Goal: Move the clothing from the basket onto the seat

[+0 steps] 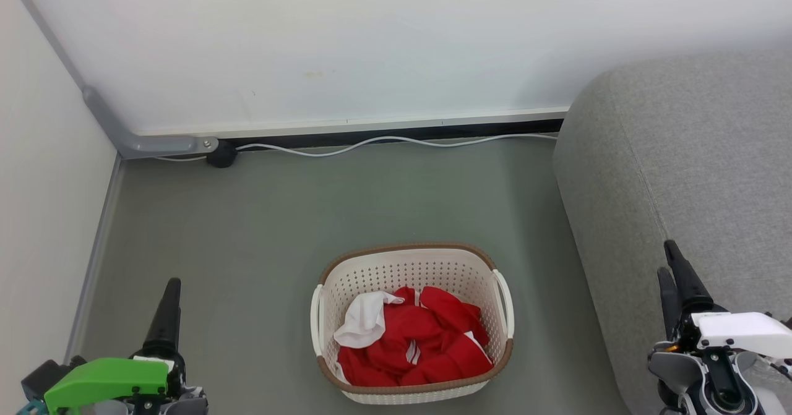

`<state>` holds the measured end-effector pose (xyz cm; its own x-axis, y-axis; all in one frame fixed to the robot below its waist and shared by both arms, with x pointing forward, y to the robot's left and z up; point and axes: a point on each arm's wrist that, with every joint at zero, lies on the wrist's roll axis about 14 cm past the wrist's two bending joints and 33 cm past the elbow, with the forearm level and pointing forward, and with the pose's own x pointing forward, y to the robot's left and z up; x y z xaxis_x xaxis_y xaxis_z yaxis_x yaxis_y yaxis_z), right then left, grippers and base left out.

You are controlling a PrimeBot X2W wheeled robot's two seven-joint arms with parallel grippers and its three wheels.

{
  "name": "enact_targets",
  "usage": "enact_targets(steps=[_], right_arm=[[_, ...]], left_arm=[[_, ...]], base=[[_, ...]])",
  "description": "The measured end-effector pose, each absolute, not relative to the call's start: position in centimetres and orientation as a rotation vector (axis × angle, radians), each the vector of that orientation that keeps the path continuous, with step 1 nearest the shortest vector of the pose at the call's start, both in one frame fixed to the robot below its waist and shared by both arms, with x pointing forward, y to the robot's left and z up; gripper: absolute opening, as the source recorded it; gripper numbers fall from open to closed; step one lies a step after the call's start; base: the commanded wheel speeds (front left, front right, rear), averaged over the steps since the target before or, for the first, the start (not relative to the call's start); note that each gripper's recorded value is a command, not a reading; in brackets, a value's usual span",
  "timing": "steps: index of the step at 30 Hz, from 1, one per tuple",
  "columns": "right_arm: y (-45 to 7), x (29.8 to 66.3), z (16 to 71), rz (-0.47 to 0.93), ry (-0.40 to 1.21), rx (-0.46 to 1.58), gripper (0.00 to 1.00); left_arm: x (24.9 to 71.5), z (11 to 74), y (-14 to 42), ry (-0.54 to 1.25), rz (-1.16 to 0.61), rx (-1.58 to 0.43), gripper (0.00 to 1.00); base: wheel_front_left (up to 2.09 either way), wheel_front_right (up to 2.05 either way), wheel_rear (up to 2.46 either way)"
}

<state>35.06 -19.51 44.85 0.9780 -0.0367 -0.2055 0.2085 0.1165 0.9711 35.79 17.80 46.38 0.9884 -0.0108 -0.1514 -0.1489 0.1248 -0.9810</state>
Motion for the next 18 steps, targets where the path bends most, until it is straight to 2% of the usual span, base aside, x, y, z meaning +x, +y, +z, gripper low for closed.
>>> enact_targets(steps=[18], right_arm=[[-17.4,35.8,46.4,-0.099,0.156,1.122,1.0]], left_arm=[[36.6,49.4,17.6,0.076,0.025,-1.017,1.0]], base=[[0.0,0.0,0.0]])
